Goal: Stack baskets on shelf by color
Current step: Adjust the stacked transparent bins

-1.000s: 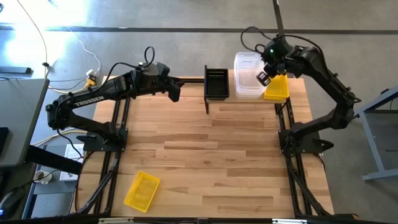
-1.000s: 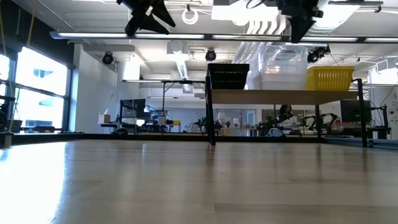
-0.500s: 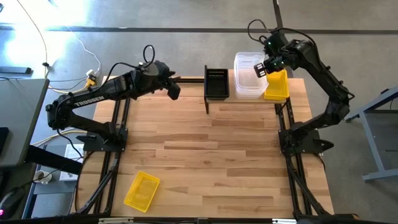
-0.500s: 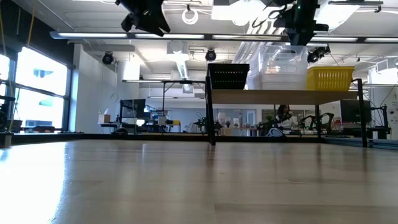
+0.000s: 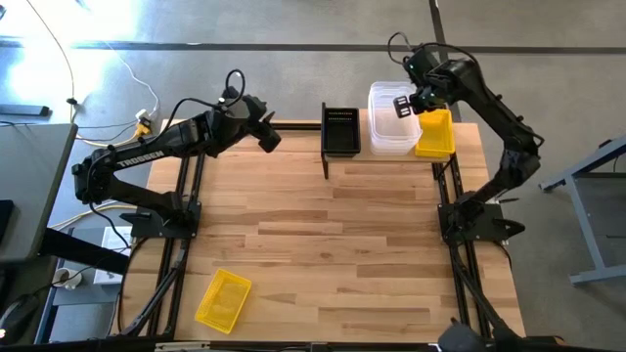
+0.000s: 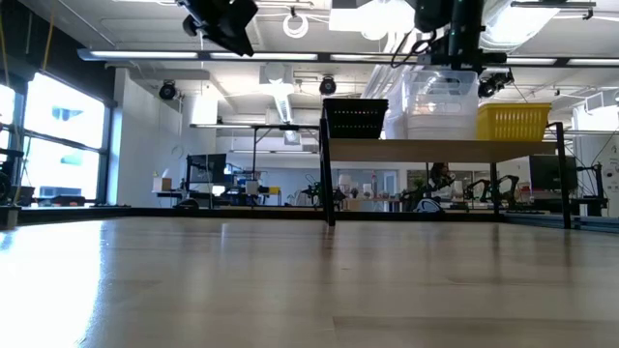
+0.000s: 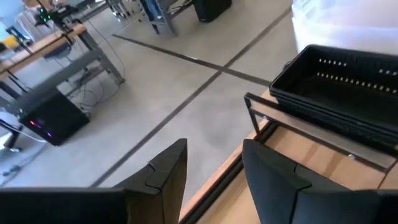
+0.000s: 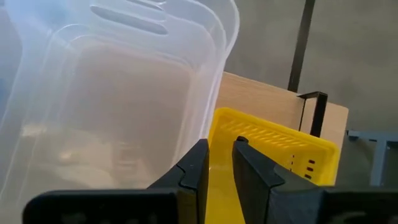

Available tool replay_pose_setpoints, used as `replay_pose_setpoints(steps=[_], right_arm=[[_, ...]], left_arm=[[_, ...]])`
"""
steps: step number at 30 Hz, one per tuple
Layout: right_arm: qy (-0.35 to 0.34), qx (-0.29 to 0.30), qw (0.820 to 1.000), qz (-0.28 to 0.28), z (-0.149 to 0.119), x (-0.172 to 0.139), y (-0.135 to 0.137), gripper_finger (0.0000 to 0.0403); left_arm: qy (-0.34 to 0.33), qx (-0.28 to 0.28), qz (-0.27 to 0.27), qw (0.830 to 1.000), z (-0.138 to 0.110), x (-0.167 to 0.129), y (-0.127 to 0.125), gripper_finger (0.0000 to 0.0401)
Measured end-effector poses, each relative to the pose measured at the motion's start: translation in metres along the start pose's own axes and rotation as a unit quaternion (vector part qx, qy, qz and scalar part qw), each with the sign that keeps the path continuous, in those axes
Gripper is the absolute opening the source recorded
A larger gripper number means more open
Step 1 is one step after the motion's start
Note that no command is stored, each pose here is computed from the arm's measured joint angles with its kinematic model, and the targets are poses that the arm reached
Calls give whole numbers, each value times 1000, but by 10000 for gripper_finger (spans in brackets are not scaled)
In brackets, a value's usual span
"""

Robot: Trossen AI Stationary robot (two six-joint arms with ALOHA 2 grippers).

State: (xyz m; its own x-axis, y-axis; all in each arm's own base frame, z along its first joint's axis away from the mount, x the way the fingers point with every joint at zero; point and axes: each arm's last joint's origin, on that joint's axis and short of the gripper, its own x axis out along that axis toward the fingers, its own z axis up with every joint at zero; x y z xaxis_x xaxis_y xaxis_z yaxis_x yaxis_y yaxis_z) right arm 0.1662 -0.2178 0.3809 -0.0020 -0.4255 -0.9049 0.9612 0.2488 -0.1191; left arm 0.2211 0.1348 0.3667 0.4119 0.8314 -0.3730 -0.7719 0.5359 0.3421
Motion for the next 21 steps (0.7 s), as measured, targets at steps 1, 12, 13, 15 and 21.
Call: replay_pose_setpoints(steps=[1,12,13,15,21], right_arm=[[0,4,1000,-4,0,1,0,57],[1,31,999,-27,-6,-6,-5,57],[1,37,999,-33,-7,-7,-6,57],[8,43,998,-43,-9,-7,-8,57],[16,49,997,-55,-8,-3,-6,57]], left_arm=[[0,6,0,1000,0,0,0,145],[0,66,0,998,0,0,0,145],[0,70,0,998,0,0,0,145],[0,75,0,997,0,0,0,145],[4,75,8,997,-1,3,5,145]])
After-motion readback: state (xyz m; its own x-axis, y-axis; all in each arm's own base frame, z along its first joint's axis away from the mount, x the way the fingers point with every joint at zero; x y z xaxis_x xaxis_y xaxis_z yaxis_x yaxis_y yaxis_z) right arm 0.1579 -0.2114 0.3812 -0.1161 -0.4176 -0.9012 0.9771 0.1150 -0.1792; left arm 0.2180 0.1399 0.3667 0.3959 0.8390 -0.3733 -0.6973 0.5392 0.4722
